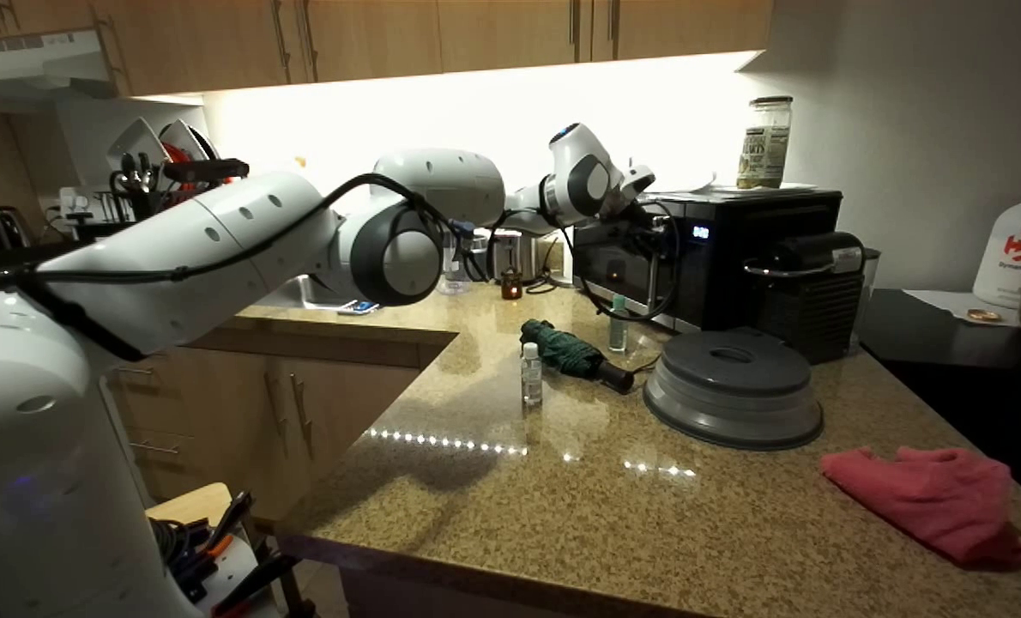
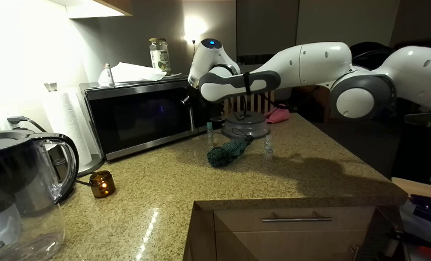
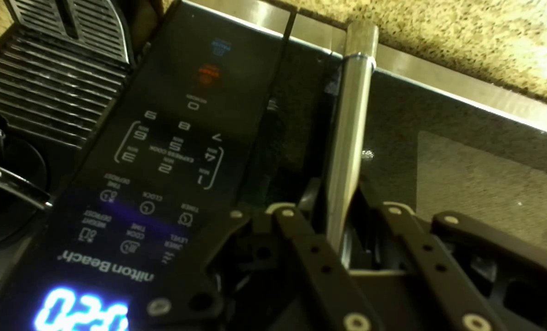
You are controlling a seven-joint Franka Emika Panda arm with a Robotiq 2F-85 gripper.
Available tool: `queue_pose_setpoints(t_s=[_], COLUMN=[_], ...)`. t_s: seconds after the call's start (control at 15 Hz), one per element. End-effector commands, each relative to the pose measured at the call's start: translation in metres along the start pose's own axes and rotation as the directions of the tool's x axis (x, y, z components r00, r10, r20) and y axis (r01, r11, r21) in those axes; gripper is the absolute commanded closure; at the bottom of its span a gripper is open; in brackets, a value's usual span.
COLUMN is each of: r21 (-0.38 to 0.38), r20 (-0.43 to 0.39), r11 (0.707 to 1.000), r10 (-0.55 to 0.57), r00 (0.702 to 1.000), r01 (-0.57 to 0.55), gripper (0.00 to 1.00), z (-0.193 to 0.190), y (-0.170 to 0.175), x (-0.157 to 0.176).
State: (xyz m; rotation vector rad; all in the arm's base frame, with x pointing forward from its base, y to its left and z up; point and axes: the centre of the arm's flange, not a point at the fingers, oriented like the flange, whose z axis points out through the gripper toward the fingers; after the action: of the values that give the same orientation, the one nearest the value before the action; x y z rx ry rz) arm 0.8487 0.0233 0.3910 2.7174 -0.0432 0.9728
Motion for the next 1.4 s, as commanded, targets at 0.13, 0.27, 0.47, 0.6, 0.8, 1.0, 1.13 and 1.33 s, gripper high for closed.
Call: queue_pose_setpoints(t_s=[0.13,0.27,0.47,0.6,0.8,1.0,1.13,1.33], r21=[-0.025,-0.027,-0.050,-0.082,-0.132,-0.145,-0.147,-0.152], r20=[0.075,0.085,0.143,0.182,0.169,0.184,0.188,0.190], r11=[1.000,1.000,0.999,0.996,0.989,0.986,0.985,0.983], r10=[0.010,0.007,0.019,0.057,0.093,0.112,0.122,0.134], r00=[0.997,0.996,0.990,0.982,0.981,0.976,0.974,0.972], r01=[-0.008,-0.005,-0.012,-0.042,-0.071,-0.086,-0.095,-0.106], gripper=[0.90,0.90,0.90,0.90,0.90,0.90,0.90,0.91], z=[-0.021,-0.028,-0.045,-0.056,-0.058,-0.064,-0.067,-0.072], y=[-0.007,-0.011,-0.021,-0.030,-0.036,-0.042,-0.048,-0.054], x=[0.006,0.003,-0.004,-0.006,-0.011,-0.013,-0.014,-0.016])
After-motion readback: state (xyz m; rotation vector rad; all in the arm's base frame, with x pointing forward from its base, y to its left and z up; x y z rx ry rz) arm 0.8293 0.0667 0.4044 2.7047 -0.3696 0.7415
